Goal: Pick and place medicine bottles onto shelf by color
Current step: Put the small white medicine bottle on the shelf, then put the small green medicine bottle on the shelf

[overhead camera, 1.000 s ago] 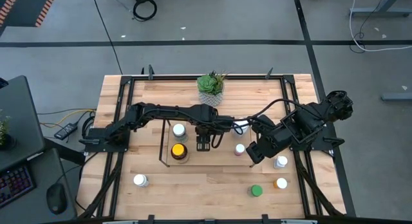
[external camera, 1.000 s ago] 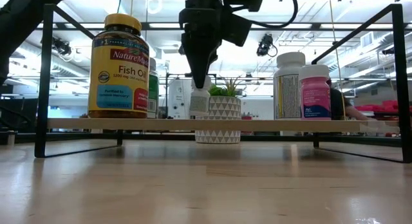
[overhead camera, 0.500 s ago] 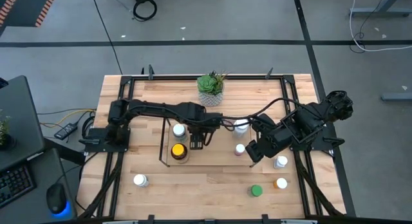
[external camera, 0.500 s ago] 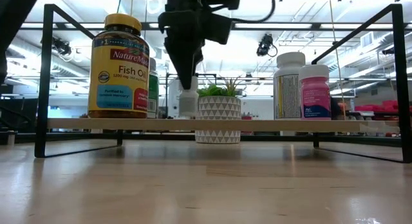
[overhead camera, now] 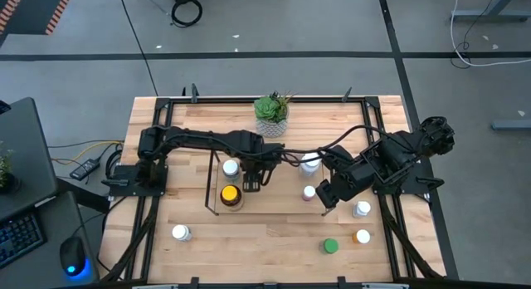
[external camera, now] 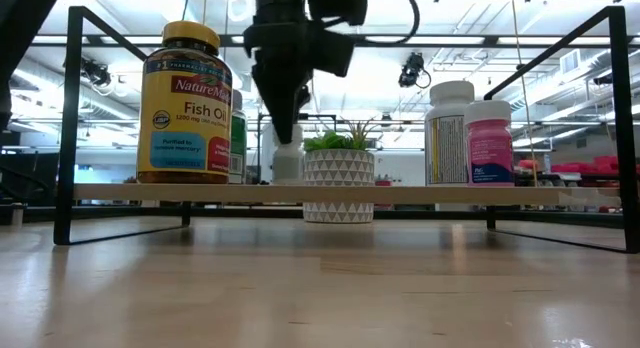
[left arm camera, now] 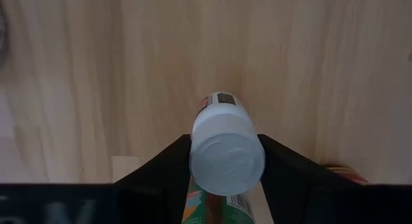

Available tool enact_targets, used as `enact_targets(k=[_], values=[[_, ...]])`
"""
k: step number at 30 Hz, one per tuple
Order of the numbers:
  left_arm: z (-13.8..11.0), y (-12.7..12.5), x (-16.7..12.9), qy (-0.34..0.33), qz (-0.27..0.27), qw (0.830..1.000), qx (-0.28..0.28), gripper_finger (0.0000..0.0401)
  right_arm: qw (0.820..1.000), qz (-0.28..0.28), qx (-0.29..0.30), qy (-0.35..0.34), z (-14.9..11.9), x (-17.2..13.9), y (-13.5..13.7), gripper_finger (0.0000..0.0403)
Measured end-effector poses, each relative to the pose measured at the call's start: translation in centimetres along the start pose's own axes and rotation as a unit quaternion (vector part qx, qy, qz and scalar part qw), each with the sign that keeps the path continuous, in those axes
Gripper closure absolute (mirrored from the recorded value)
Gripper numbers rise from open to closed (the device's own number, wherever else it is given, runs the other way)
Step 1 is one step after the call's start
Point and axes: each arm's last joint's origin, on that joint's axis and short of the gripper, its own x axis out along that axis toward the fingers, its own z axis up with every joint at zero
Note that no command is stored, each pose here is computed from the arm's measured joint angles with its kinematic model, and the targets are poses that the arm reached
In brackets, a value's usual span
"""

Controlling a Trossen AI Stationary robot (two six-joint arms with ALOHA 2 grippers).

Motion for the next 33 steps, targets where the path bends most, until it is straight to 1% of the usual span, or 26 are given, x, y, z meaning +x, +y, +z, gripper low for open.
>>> enact_targets(k=[3, 10, 19, 29, 33], values=[[-0.22, 0.02, 0.46, 0.006, 0.0, 1.0, -0.006, 0.0237, 1.0, 0.0, 0.0, 0.0, 0.0, 0.0, 0.0, 0.0117], [-0.08, 0.03, 0.5, -0.001, 0.0, 1.0, -0.016, 0.0215, 1.0, 0.0, 0.0, 0.0, 0.0, 0.0, 0.0, 0.0117], [-0.12, 0.07, 0.52, 0.002, 0.0, 0.999, -0.038, 0.0209, 1.0, 0.0, -0.004, 0.0, 0.0, 0.0, 0.0, 0.0117], [-0.16, 0.07, 0.52, 0.004, 0.001, 0.999, -0.042, 0.0154, 1.0, 0.0, -0.004, 0.0, 0.0, 0.0, 0.0, 0.0117], [0.04, 0.1, -0.23, 0.003, 0.001, 0.999, -0.042, 0.0133, 1.0, 0.0, -0.005, 0.0, 0.0, 0.0, 0.0, 0.0117]])
